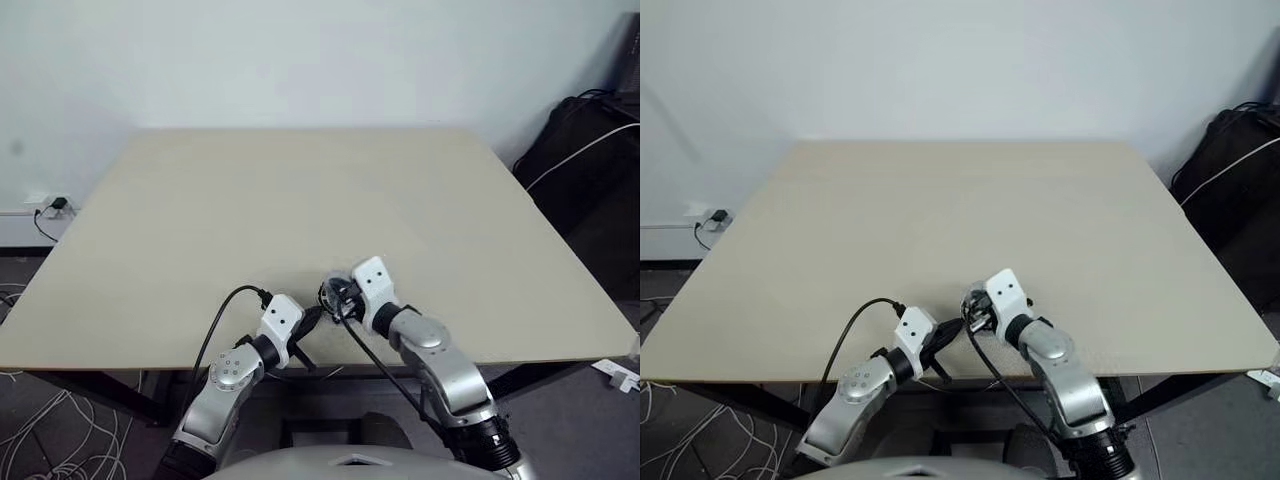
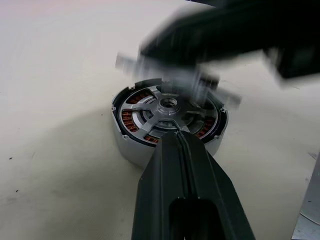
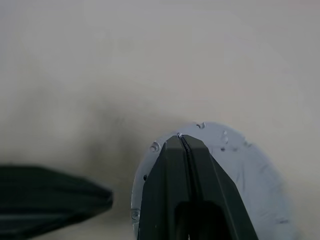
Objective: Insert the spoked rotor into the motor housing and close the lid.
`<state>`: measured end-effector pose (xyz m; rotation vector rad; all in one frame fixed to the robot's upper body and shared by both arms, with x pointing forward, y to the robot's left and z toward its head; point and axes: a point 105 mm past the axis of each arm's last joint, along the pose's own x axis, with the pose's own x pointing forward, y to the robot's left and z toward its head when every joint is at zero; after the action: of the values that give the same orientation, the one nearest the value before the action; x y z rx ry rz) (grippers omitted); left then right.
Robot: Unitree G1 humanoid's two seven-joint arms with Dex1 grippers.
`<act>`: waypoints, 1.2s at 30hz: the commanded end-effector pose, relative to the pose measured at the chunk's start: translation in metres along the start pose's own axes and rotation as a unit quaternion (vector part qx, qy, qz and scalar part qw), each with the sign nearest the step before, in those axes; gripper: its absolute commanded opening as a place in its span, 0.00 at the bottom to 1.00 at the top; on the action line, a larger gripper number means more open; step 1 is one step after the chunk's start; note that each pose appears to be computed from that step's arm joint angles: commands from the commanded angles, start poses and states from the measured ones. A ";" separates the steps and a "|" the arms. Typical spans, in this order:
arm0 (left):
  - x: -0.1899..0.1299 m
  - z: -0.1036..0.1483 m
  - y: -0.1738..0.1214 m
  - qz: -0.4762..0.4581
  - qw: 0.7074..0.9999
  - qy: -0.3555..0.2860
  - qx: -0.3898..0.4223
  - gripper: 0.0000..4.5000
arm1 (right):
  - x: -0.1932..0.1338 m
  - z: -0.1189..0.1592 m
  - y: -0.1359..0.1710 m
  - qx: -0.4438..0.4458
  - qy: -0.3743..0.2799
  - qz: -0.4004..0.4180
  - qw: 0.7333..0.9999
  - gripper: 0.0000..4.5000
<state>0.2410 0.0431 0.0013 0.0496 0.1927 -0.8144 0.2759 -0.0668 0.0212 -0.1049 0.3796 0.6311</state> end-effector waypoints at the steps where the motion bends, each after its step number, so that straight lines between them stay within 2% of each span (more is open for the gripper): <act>1: 0.001 0.010 0.003 0.001 1.000 -0.019 0.014 0.00 | 0.006 -0.009 -0.005 0.012 0.009 -0.011 1.000 0.00; 3: 0.000 0.010 0.003 0.001 1.000 -0.018 0.015 0.00 | 0.007 -0.011 -0.008 0.003 0.009 -0.021 1.000 0.00; 6: -0.001 0.011 0.004 0.003 1.000 -0.018 0.016 0.00 | 0.004 0.003 -0.007 -0.002 -0.019 -0.005 1.000 0.00; 8: -0.001 0.011 0.004 0.004 1.000 -0.018 0.016 0.00 | -0.002 0.016 -0.005 -0.012 -0.040 0.020 0.999 0.09; 10: -0.001 0.011 0.004 0.004 1.000 -0.018 0.016 0.00 | -0.008 0.024 -0.006 -0.025 -0.052 0.035 0.998 0.20; 13: -0.001 0.013 0.003 0.003 1.000 -0.019 0.017 0.00 | -0.014 0.031 -0.014 -0.040 -0.056 0.045 0.997 0.41; 18: -0.001 0.015 0.002 -0.002 1.000 -0.021 0.020 0.00 | -0.016 0.027 -0.026 -0.056 -0.034 0.074 0.995 0.80; 21: -0.001 0.015 0.002 -0.003 1.000 -0.021 0.021 0.00 | -0.015 0.021 -0.029 -0.054 -0.017 0.102 0.993 0.99; 25: -0.002 0.015 0.002 -0.001 1.000 -0.021 0.021 0.00 | -0.012 0.017 -0.029 -0.055 -0.003 0.130 0.990 0.99; 36: -0.004 0.014 0.004 0.006 1.000 -0.021 0.021 0.00 | 0.002 0.006 -0.042 -0.048 0.029 0.129 0.990 0.99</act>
<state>0.2386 0.0480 -0.0021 0.0642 0.2084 -0.8102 0.2993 -0.0999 0.0175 -0.1545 0.4556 0.8943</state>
